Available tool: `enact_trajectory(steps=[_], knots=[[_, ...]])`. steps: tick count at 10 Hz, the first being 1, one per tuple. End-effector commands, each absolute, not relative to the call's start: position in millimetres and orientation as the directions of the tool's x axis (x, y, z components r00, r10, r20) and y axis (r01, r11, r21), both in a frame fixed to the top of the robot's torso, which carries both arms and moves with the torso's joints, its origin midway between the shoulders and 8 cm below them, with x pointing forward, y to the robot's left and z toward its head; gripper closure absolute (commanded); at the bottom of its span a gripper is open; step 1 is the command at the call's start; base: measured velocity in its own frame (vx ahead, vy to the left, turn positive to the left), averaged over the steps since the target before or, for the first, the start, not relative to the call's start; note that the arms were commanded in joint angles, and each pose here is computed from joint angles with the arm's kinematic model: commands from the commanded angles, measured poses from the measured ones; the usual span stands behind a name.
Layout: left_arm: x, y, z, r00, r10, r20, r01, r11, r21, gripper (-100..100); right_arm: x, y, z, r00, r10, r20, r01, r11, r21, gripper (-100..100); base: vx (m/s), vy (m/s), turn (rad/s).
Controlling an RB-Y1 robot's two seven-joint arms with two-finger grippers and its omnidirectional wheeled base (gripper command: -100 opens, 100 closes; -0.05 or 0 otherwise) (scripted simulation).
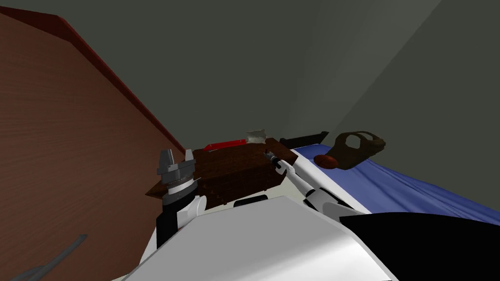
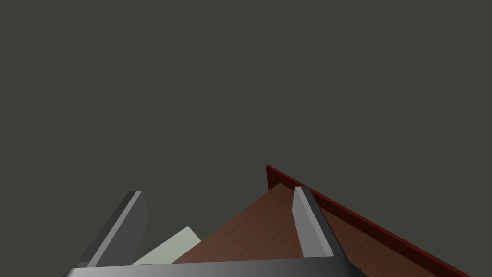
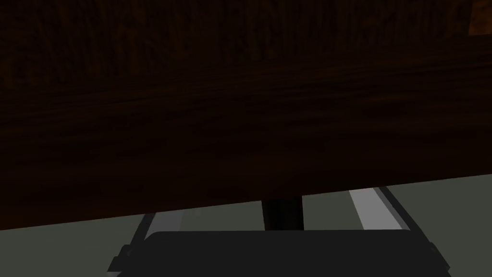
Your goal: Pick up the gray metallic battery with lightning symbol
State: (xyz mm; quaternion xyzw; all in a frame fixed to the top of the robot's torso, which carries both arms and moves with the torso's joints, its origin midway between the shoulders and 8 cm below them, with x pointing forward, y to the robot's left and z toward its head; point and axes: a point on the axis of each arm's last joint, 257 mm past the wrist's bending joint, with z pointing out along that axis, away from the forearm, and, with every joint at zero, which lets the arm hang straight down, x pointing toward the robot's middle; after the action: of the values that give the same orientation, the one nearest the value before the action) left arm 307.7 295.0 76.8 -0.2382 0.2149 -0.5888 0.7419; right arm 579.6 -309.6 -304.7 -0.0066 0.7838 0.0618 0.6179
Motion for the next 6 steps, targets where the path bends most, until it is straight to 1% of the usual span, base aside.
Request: enact_trajectory(steps=[1, 2, 3, 4, 5, 6], knots=[[307.7, 295.0, 76.8, 0.214, -0.976, -0.038, 0.771, 0.193, -0.606, 0, 579.0, -315.3, -312.7, -0.251, 0.064, -0.966, -0.078, 0.993, 0.086, -100, 0.000, 0.000, 0.000], [307.7, 295.0, 76.8, 0.214, -0.976, -0.038, 0.771, 0.193, -0.606, 0, 589.9, -274.0, -311.0, -0.242, 0.062, -0.968, -0.139, 0.985, 0.098, -100, -0.002, -0.024, -0.352], [307.6, 295.0, 76.8, 0.214, -0.976, -0.038, 0.771, 0.193, -0.607, 0, 598.1, -277.8, -312.5, -0.251, 0.058, -0.966, -0.129, 0.987, 0.092, -100, -0.003, -0.019, -0.208], [307.7, 295.0, 76.8, 0.214, -0.976, -0.038, 0.771, 0.193, -0.606, 0, 601.4, -239.3, -316.7, -0.253, 0.050, -0.966, -0.187, 0.977, 0.099, -100, -0.004, -0.036, -0.366], [307.6, 295.0, 76.8, 0.214, -0.976, -0.038, 0.771, 0.193, -0.607, 0, 607.1, -237.1, -315.6, -0.255, 0.051, -0.966, -0.186, 0.977, 0.100, -100, -0.004, -0.023, -0.128], [307.7, 295.0, 76.8, 0.214, -0.976, -0.038, 0.771, 0.193, -0.606, 0, 614.2, -235.4, -307.8, -0.245, 0.047, -0.968, -0.189, 0.977, 0.095, -100, -0.002, -0.011, 0.052]])
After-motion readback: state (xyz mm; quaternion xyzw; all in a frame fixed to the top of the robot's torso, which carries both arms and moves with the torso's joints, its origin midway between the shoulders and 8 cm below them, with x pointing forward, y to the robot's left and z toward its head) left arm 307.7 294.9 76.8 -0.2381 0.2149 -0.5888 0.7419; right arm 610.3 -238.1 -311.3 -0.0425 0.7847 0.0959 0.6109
